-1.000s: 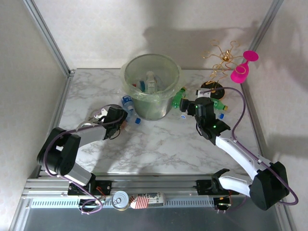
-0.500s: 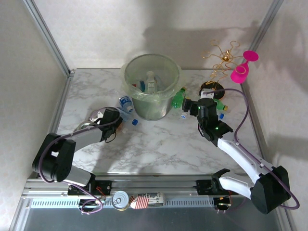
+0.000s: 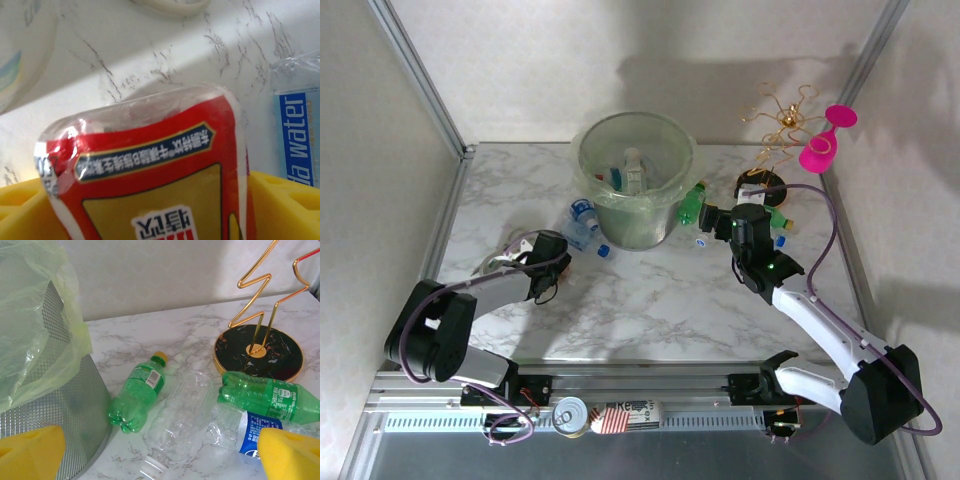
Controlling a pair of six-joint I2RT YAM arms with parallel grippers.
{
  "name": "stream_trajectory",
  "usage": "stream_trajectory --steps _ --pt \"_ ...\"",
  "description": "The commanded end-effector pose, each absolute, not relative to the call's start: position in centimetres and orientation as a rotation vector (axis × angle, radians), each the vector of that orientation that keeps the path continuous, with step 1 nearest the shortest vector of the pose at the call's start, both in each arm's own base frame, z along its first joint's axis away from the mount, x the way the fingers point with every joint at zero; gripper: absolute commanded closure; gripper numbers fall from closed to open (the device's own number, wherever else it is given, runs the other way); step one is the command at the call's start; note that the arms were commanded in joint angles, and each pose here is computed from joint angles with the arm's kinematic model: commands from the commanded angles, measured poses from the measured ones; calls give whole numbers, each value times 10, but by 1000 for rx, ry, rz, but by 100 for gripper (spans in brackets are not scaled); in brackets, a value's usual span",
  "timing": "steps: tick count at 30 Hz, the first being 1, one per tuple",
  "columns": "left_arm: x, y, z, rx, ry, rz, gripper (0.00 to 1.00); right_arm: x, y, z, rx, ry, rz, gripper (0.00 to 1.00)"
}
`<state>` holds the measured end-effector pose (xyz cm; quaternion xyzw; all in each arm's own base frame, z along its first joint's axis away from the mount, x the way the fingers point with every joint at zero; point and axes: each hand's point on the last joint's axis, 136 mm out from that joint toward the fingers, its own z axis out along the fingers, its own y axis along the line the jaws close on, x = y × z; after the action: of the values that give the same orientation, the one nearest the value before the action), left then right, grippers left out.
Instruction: Put the plastic bottles in the bin
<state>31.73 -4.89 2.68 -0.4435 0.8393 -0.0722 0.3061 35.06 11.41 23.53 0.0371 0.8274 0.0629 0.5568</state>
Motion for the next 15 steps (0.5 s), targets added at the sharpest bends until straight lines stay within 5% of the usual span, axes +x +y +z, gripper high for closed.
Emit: stream_trajectory --steps 1,15 --pt "318 -46 16 -1198 2226 -175 24 349 107 243 117 1936 138 1" --pt "331 -40 73 -1143 2025 -282 49 347 104 235 131 1948 135 1"
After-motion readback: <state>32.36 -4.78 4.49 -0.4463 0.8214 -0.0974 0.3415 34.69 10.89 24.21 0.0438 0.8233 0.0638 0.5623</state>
